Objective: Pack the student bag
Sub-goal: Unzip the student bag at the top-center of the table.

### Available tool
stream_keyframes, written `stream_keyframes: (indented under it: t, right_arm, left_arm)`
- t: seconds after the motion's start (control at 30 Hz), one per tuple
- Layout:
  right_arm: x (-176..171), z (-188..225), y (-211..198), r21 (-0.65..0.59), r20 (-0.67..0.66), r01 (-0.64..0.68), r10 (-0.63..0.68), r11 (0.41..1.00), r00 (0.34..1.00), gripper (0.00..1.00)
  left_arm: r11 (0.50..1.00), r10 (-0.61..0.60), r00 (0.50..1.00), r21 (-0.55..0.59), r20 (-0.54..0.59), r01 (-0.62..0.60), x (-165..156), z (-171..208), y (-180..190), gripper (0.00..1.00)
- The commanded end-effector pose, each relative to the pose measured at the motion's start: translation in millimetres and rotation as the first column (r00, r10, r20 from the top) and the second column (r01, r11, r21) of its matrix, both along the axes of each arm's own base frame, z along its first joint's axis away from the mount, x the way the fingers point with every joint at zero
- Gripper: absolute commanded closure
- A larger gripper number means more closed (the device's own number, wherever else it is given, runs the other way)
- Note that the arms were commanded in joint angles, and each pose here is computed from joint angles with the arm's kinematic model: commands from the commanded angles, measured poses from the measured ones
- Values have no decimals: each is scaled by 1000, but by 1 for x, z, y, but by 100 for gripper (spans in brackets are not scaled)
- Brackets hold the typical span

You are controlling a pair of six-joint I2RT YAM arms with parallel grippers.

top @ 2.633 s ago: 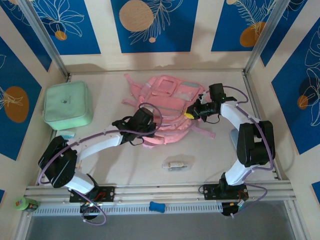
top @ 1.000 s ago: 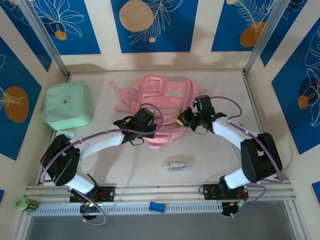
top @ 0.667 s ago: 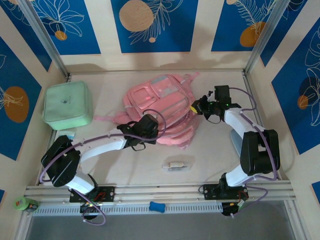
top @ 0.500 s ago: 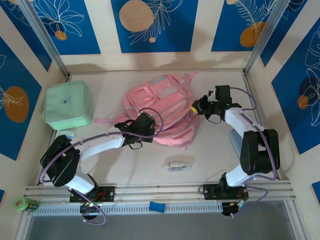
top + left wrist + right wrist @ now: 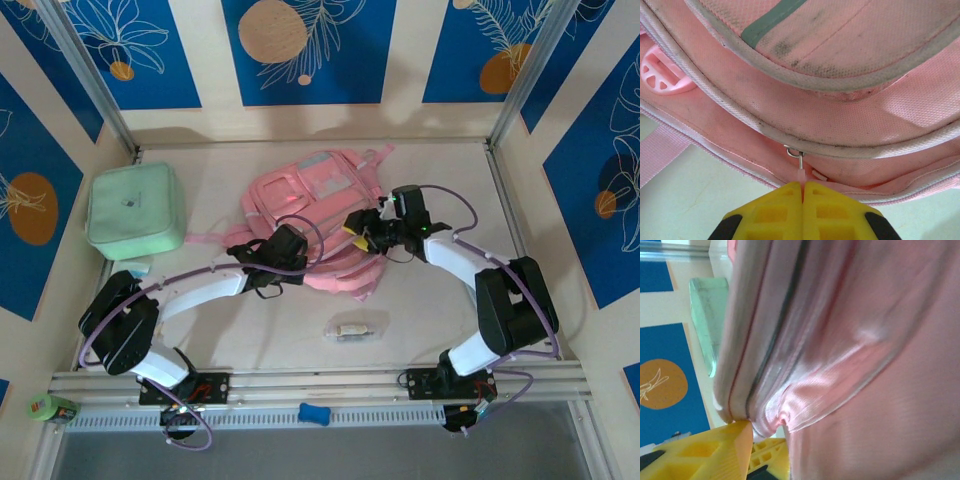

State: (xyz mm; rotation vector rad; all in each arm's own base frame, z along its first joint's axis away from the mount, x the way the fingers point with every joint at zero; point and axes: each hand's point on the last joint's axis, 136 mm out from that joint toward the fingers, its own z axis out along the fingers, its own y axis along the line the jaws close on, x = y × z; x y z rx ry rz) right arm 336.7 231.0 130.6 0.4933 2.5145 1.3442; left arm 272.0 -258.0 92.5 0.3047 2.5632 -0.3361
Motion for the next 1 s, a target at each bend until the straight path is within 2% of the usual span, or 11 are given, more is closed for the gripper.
stream_keyframes:
  t: [0.0, 0.13, 0.33, 0.43, 0.5, 0.63, 0.97]
  right_arm:
    - [-4, 20, 22, 11, 96, -5, 4, 1000, 995, 44]
    - [-5, 12, 30, -20, 101, 13, -11, 1000, 995, 53]
    - [1, 14, 16, -13, 78, 29, -28, 999, 997, 89]
    - [1, 21, 6, -12, 88, 46, -45, 999, 995, 97]
    - [2, 28, 1, 0, 93, 51, -51, 999, 994, 100]
    - [5, 40, -10, 45, 93, 69, -73, 997, 993, 100]
    - [4, 50, -8, 90, 83, 53, -60, 995, 995, 100]
  left_arm:
    - [999, -12, 1000, -47, 11, 13, 3, 5, -9, 100]
    - [1000, -9, 1000, -26, 26, 10, 6, 8, -7, 100]
    - [999, -3, 998, 40, 59, 0, 13, 11, 7, 100]
    - [997, 16, 997, 76, 73, -21, 19, 10, 20, 100]
    - [995, 23, 996, 97, 85, -31, 24, 11, 28, 100]
    - [990, 62, 993, 121, 103, -74, 41, 15, 47, 100]
    - [980, 178, 976, 65, 129, -187, 105, 20, 79, 100]
